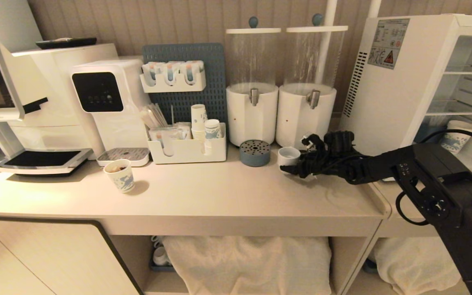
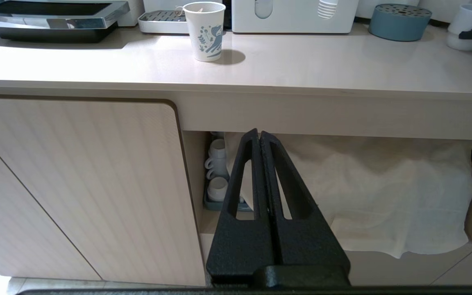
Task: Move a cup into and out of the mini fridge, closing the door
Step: Put the ceramic cup in the freezer
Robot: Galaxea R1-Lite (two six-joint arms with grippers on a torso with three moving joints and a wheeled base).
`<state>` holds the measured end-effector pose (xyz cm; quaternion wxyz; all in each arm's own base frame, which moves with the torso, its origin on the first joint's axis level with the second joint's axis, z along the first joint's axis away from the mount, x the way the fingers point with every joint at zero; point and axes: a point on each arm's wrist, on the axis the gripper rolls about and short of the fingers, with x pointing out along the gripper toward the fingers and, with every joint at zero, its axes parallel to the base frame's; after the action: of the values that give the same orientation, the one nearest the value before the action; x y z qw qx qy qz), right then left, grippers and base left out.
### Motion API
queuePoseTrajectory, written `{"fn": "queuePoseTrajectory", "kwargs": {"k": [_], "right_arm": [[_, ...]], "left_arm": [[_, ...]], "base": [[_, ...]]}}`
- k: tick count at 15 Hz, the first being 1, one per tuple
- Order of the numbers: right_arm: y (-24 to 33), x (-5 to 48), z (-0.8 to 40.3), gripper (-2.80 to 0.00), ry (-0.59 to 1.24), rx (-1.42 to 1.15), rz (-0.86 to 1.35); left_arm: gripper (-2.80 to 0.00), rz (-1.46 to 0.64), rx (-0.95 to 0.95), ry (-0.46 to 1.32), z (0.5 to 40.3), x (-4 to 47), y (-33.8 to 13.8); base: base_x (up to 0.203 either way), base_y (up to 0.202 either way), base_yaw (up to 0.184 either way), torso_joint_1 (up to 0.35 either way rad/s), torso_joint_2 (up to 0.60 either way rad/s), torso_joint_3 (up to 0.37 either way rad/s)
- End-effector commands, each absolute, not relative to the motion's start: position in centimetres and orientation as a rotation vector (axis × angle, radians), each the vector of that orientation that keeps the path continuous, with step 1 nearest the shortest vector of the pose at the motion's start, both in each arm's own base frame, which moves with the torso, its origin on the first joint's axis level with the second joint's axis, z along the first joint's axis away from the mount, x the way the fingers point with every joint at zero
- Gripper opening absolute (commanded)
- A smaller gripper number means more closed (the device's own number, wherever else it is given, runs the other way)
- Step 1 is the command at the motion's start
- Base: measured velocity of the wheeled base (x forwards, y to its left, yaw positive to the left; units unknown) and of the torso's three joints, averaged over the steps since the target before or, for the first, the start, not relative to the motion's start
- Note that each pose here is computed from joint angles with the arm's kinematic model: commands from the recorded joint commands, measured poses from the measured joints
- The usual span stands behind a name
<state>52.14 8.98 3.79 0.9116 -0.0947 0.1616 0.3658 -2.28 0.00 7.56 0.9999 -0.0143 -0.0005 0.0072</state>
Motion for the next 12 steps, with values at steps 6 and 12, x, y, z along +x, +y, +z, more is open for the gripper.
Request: {"fn": "queuePoseTrajectory", "kwargs": {"k": [6,12], "right_arm": [[9.0,52.0,4.3,-2.80,0.339,-0.173,0.757],[8.8,50.4,7.4,-2.80,0.322,-0.174,0.765]], "left_arm": [[-2.80,0.015,-0.029,0.001,7.6,-2.3,0.0],[-2.80,0.014,-0.028,0.000,7.6,-2.3,0.0]], "base": [[0.000,0.000,0.000,0.000,0.00,0.000],[0.000,0.000,0.000,0.000,0.00,0.000]]}}
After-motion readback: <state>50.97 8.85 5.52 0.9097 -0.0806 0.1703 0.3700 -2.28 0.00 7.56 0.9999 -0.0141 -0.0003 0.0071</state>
